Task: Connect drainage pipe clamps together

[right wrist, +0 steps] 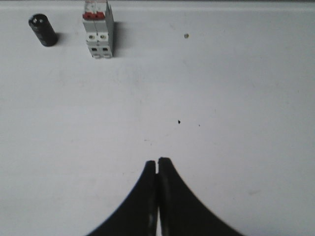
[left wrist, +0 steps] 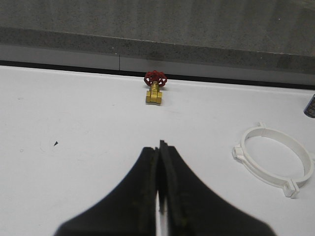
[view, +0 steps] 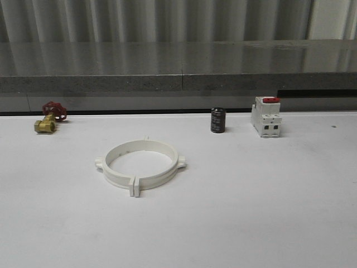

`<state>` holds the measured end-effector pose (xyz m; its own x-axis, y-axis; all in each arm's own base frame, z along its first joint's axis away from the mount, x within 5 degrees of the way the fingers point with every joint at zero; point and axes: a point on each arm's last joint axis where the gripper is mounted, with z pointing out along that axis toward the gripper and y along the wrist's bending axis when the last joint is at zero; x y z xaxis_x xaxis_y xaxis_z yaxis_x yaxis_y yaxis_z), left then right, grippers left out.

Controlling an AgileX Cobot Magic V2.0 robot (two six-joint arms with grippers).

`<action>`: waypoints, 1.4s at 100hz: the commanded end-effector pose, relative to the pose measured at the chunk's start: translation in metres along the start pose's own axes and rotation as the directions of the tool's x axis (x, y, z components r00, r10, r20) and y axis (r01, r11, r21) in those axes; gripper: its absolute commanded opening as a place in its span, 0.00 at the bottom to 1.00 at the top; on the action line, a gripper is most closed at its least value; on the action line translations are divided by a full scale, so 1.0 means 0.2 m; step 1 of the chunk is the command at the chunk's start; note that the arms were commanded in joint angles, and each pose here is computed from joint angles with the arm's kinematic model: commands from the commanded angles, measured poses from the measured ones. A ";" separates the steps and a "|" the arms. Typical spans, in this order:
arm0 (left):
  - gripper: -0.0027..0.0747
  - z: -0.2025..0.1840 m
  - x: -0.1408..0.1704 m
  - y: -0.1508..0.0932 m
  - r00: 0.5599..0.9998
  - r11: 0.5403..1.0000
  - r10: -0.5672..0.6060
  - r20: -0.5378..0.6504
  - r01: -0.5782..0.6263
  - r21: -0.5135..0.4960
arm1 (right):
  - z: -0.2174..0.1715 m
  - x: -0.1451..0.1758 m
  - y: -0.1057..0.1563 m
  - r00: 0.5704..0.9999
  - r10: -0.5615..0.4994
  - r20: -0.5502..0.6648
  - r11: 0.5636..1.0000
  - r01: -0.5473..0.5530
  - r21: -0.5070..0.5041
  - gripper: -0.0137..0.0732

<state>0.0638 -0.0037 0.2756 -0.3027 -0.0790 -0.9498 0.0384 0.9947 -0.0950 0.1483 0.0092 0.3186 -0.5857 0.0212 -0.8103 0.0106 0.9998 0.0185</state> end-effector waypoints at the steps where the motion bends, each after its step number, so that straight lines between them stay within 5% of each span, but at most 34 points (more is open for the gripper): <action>1: 0.01 -0.02 -0.07 -0.01 0.995 1.000 0.000 0.095 -0.001 0.013 | -0.05 -0.01 0.00 0.983 -0.026 0.181 0.999 0.029 -0.014 0.08; 20: 0.01 -0.02 -0.07 -0.01 0.995 1.000 0.000 0.095 -0.001 0.013 | -0.08 0.16 -0.01 0.946 -0.022 0.322 0.998 0.039 -0.047 0.08; 62: 0.01 -0.02 -0.07 -0.01 0.995 1.000 0.000 0.095 -0.001 0.013 | -0.04 0.54 -0.05 0.781 0.008 0.625 1.000 0.011 -0.026 0.08; 84: 0.01 -0.02 -0.07 -0.01 0.995 1.000 0.000 0.095 -0.001 0.013 | -0.01 0.68 -0.07 0.784 0.012 0.620 1.000 -0.022 0.009 0.08; 107: 0.01 -0.02 -0.07 -0.01 0.995 1.000 0.000 0.095 -0.001 0.013 | -0.06 0.70 -0.07 0.740 -0.005 0.672 1.000 -0.015 0.024 0.08; 140: 0.01 -0.02 -0.07 -0.01 0.995 1.000 0.000 0.097 -0.001 0.013 | -0.04 0.74 -0.07 0.792 -0.003 0.611 1.000 -0.016 0.025 0.08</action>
<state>0.0638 -0.0038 0.2757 -0.3013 -0.0791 -0.9503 0.0386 0.9947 -0.0950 0.0567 -0.0019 0.1923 -0.0633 0.0286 -0.9976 0.0355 0.9990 0.0263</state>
